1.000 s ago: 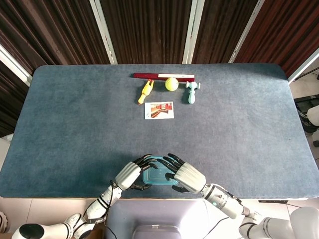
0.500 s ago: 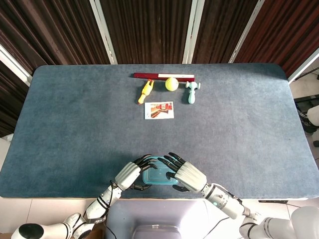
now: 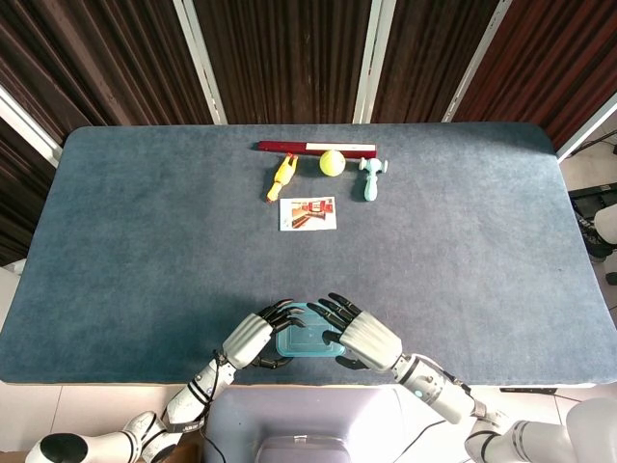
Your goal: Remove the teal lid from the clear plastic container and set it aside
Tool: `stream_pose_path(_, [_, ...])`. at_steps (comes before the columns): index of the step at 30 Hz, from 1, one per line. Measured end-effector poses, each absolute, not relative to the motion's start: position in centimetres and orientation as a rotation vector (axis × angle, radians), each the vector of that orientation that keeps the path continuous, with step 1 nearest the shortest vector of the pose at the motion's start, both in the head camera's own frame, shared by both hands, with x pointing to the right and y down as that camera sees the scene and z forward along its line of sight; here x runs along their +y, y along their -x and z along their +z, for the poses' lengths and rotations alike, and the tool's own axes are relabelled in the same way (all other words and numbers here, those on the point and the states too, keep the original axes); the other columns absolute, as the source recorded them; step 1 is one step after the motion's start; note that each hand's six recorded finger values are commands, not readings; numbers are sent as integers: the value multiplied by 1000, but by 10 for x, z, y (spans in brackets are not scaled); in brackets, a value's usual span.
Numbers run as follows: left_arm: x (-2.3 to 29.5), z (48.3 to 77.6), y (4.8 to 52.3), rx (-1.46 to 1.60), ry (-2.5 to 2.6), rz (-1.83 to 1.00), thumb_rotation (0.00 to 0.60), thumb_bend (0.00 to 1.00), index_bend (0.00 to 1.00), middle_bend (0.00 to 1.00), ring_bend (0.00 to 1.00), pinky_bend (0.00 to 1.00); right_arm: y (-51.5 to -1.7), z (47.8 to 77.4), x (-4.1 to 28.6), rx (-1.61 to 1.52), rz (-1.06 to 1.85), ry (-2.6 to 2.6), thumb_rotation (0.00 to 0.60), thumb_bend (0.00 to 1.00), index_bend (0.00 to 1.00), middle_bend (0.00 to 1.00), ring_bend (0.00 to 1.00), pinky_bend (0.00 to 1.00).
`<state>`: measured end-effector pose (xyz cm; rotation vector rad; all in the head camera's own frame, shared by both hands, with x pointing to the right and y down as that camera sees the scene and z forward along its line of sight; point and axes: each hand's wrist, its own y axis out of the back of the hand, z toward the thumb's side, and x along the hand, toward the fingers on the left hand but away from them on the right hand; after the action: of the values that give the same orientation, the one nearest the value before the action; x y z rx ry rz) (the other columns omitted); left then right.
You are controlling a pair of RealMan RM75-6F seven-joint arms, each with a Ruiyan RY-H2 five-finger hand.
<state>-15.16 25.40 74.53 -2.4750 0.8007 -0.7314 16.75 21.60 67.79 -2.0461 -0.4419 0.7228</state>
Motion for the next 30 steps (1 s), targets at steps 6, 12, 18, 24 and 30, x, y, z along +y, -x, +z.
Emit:
stream_pose_path(6, [256,746,152,791,2470,-730,600,384,291,416,270,330,-168,677,213,-451,726,2042,600,394,598,93,0,0])
stream_pose_path(12, [257,746,151,786,2469,-726,600,384,291,416,270,333,-169,677,209,-462,728,2035,600,394,597,93,0,0])
stream_pose_path(18, [258,745,151,783,2470,-717,600,384,291,416,270,333,-168,677,205,-479,722,2023,600,396,590,96,0,0])
stream_pose_path(24, [258,744,151,781,2469,-714,600,384,291,416,270,333,-167,674,202,-486,706,2004,600,397,590,96,0,0])
stream_pose_path(30, [259,744,151,778,2471,-708,600,385,291,416,270,334,-166,668,197,-496,692,1979,600,398,591,99,0,0])
